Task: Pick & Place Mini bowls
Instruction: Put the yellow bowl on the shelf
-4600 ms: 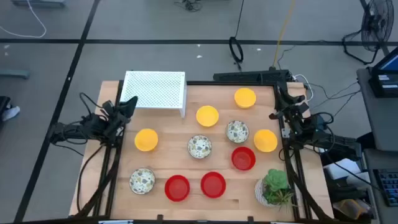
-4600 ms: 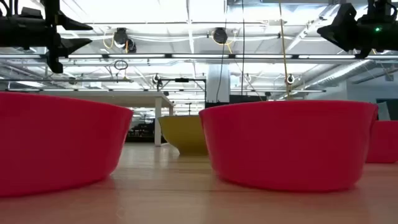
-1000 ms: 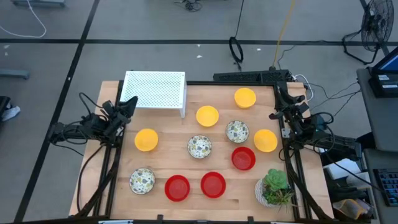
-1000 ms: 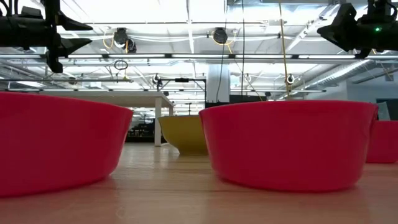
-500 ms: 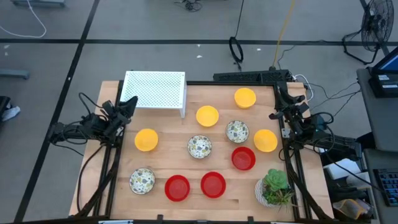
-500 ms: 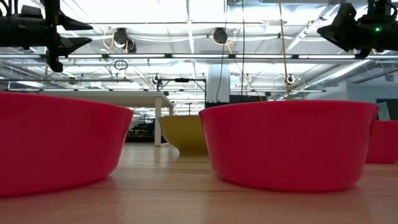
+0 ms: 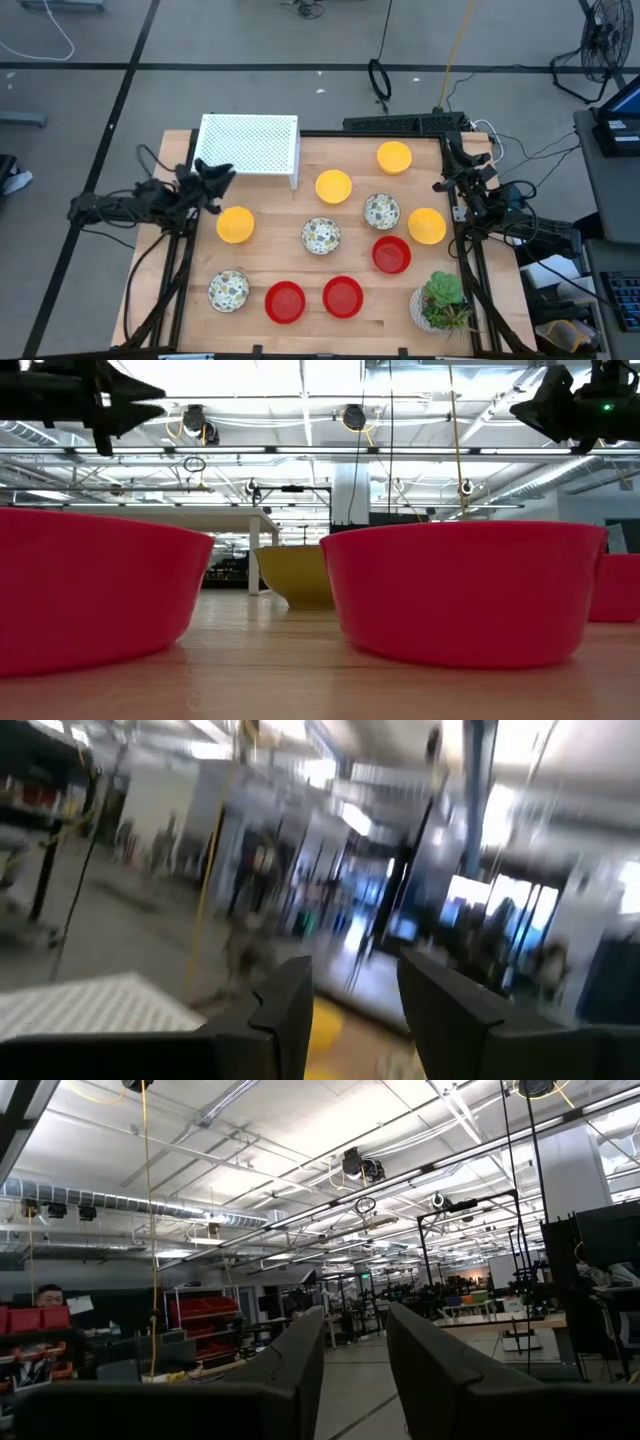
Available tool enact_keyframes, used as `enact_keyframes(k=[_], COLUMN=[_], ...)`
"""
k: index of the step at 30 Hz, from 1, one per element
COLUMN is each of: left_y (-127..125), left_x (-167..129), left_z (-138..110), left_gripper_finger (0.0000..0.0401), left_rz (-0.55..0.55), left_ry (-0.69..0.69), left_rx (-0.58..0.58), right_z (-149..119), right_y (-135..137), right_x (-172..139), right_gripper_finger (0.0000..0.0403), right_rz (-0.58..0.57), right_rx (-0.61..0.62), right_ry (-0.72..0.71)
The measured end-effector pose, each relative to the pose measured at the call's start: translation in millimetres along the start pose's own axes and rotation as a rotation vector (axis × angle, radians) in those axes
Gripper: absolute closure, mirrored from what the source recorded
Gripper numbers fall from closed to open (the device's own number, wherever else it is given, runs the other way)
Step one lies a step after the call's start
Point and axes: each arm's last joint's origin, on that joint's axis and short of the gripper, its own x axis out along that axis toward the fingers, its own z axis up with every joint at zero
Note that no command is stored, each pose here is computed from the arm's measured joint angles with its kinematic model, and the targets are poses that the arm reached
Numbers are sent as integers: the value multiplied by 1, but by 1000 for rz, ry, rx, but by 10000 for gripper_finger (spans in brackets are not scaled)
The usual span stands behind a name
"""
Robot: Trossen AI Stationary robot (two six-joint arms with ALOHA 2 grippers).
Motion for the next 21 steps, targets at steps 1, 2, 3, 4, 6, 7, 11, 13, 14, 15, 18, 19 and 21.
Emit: enact_keyframes(k=[1, 2, 3, 4, 6, 7, 11, 13, 14, 15, 18, 19, 21], left_y=[-2, -4, -6, -9, -16, -21, -39, -47, -52, -56, -65, -68, -72], left_x=[4, 7, 11, 15, 23, 27, 42, 47, 50, 52, 53, 53, 52], left_z=[-1, -2, -4, -6, -9, -11, -21, -27, -29, -32, -44, -48, -55], left_gripper_finger=[251, 251, 251, 251, 251, 251, 251, 251, 251, 251, 251, 251, 251], left_rz=[8, 11, 10, 2, -26, -42, -110, -149, -167, -183, -216, -224, -226], left_ry=[52, 106, 160, 213, 322, 372, 579, 675, 718, 764, 924, 973, 1056], left_rx=[14, 28, 40, 50, 53, 51, 58, 57, 42, 24, -33, -58, -110], right_z=[0, 0, 0, 0, 0, 0, 0, 0, 0, 0, 0, 0, 0], right_y=[0, 0, 0, 0, 0, 0, 0, 0, 0, 0, 0, 0, 0], right_x=[0, 0, 0, 0, 0, 0, 0, 0, 0, 0, 0, 0, 0], right_gripper_finger=[300, 300, 300, 300, 300, 300, 300, 300, 300, 300, 300, 300, 300], right_rz=[0, 0, 0, 1, 0, 0, 0, 0, 0, 0, 1, 0, 0], right_rx=[0, 0, 0, 0, 0, 0, 0, 0, 0, 0, 0, 0, 0], right_ry=[0, 0, 0, 0, 0, 0, 0, 0, 0, 0, 0, 0, 0])
